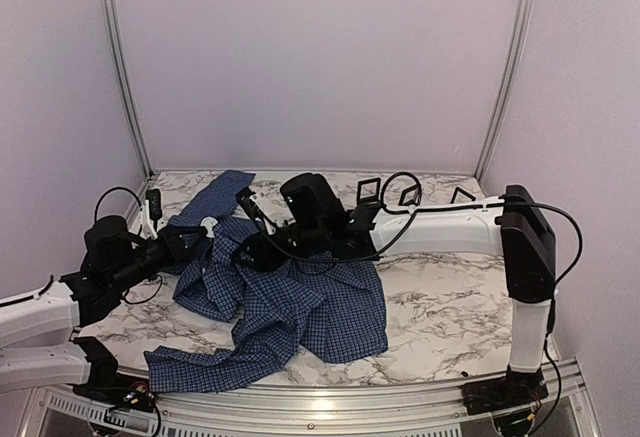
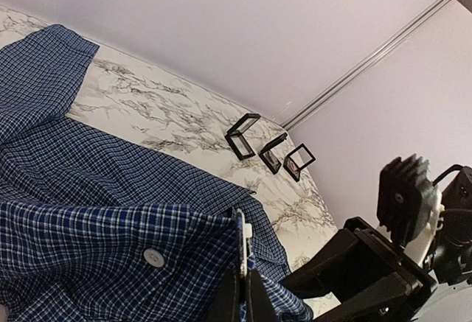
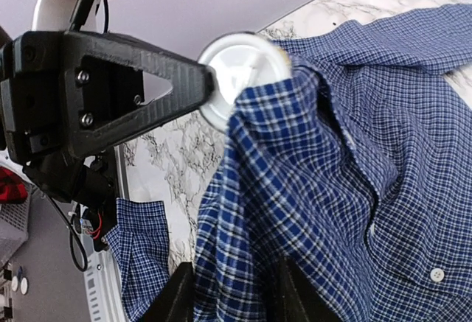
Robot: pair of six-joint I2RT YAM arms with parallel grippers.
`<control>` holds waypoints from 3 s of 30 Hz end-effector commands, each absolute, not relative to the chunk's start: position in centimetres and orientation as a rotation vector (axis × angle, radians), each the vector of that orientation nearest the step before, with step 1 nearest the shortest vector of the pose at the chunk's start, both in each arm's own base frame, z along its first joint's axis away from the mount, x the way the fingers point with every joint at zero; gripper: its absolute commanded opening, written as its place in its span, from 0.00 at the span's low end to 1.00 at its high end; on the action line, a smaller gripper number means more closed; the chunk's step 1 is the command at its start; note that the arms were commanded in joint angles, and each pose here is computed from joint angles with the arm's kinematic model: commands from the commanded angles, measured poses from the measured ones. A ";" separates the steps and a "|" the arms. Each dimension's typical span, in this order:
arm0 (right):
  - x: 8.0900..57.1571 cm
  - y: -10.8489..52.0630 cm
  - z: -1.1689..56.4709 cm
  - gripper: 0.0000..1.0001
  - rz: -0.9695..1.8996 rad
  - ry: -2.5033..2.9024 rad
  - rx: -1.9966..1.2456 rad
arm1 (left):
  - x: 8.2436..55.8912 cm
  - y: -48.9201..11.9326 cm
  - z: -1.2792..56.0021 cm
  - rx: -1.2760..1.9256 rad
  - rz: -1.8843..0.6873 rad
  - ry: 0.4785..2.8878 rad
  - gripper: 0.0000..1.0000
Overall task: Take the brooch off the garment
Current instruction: Open the brooch with the crumpled clothing.
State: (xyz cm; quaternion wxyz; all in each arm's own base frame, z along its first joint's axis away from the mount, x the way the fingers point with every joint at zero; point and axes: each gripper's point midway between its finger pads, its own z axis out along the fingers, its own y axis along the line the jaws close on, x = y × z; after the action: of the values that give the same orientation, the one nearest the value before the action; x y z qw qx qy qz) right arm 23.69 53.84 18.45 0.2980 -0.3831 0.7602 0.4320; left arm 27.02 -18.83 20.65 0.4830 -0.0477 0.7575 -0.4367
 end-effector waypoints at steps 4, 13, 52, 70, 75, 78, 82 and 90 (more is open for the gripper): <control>25.5 52.8 23.2 0.52 1.376 1.910 -0.897 | 26.7 -20.8 23.2 -0.061 -1.244 1.689 0.00; 26.9 51.2 23.8 0.62 1.627 1.860 -0.765 | 25.9 -22.5 23.5 -0.024 -1.356 1.664 0.00; 26.7 51.4 21.5 0.27 1.968 1.849 -0.577 | 25.0 -25.5 23.8 0.079 -1.462 1.666 0.00; 26.8 51.7 21.1 0.19 1.946 1.870 -0.581 | 24.8 -26.2 23.8 0.117 -1.478 1.676 0.00; 26.8 51.7 21.1 0.16 1.946 1.872 -0.582 | 24.9 -26.4 23.8 0.126 -1.478 1.681 0.00; 26.8 51.7 21.2 0.15 1.947 1.871 -0.585 | 24.9 -26.5 23.7 0.129 -1.477 1.684 0.00; 26.7 51.7 21.1 0.14 1.949 1.874 -0.591 | 24.9 -26.7 23.8 0.138 -1.479 1.687 0.00; 26.6 51.9 21.3 0.15 1.931 1.876 -0.609 | 24.9 -27.1 23.6 0.155 -1.479 1.699 0.00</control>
State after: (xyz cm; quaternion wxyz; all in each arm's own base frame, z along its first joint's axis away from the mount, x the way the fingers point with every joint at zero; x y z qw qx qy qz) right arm 26.68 51.35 21.52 0.1886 -0.2045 0.6646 0.6935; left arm 25.54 -25.75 21.43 0.4244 0.0246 0.7023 -0.5710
